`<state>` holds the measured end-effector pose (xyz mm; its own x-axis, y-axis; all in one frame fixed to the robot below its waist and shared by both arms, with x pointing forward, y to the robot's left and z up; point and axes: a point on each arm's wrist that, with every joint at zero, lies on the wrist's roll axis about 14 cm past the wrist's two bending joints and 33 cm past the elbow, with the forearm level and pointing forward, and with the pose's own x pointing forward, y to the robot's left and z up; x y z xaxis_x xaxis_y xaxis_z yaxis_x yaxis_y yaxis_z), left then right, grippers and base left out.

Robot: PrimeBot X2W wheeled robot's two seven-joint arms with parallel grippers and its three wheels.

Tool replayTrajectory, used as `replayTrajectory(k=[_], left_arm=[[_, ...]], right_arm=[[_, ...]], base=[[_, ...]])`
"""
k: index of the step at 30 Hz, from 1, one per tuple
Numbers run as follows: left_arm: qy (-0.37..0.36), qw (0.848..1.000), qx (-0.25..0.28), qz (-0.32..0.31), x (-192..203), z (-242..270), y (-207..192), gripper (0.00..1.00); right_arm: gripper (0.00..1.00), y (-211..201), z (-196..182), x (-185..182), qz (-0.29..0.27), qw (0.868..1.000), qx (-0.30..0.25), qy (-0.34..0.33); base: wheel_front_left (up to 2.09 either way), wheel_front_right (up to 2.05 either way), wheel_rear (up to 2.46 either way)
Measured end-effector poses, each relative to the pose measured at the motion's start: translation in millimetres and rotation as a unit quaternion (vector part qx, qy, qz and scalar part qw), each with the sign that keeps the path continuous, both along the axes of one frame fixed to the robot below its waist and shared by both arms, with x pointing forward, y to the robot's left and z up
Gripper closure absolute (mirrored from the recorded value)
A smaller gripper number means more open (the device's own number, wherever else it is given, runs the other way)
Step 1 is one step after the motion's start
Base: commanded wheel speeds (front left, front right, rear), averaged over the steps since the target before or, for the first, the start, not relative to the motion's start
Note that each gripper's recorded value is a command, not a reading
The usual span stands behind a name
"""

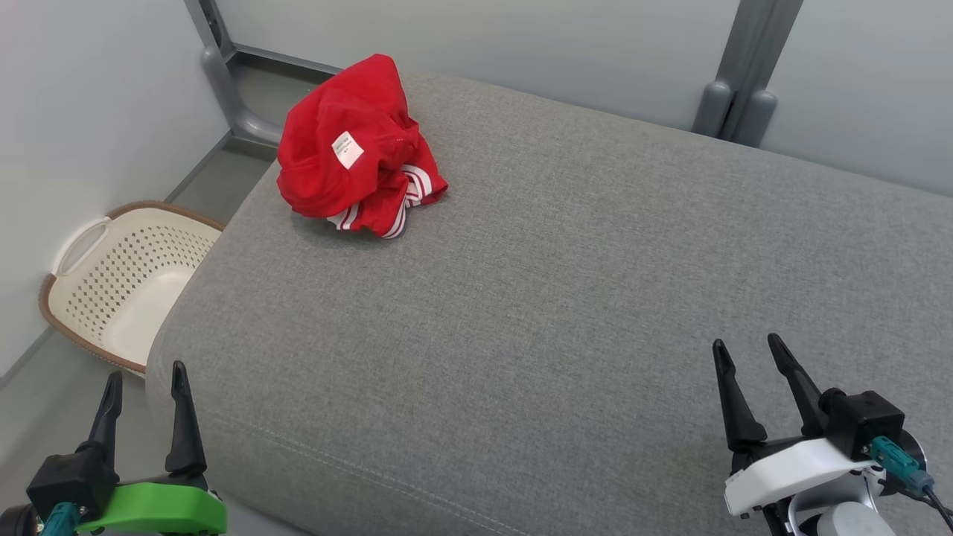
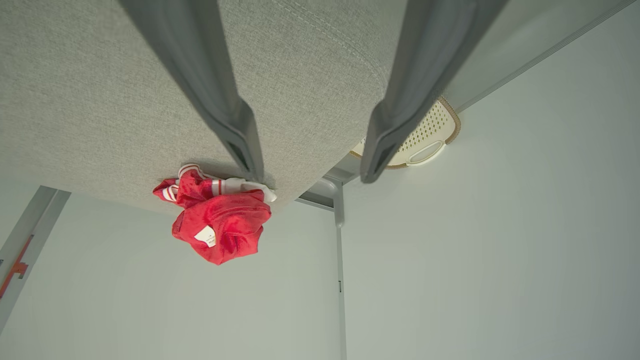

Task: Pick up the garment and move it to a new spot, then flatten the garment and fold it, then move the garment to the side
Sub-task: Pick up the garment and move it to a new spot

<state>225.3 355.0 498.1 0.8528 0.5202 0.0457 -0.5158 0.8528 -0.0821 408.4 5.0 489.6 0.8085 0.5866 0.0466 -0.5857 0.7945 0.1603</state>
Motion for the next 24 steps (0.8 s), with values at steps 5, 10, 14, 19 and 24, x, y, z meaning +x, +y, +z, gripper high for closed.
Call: replayTrajectory(k=[5,10,14,19,24], left_arm=[[-0.002,1.0,0.0,0.005,-3.4,0.9,2.1,0.0],[-0.003,1.0,0.001,-0.002,5.7,2.4,0.7,0.0],[-0.023,0.999,0.017,-0.017,31.9,21.2,4.3,0.0],[-0.058,0.996,0.052,-0.044,81.9,58.9,12.3,0.0],[-0.095,0.99,0.076,-0.064,141.3,98.5,20.6,0.0]], right_arm=[[0.0,3.2,0.4,-1.6,0.006,1.0,-0.001,0.0],[0.0,-3.0,-2.2,0.1,0.0,1.0,-0.004,0.002],[0.0,-15.3,0.7,10.0,-0.016,1.0,-0.007,-0.007],[0.0,-41.5,3.2,27.3,-0.048,0.999,-0.016,-0.019],[0.0,-86.3,-1.4,49.6,-0.106,0.994,-0.028,-0.021]], base=[[0.0,0.0,0.0],[0.0,0.0,0.0],[0.0,0.0,0.0],[0.0,0.0,0.0],[0.0,0.0,0.0]])
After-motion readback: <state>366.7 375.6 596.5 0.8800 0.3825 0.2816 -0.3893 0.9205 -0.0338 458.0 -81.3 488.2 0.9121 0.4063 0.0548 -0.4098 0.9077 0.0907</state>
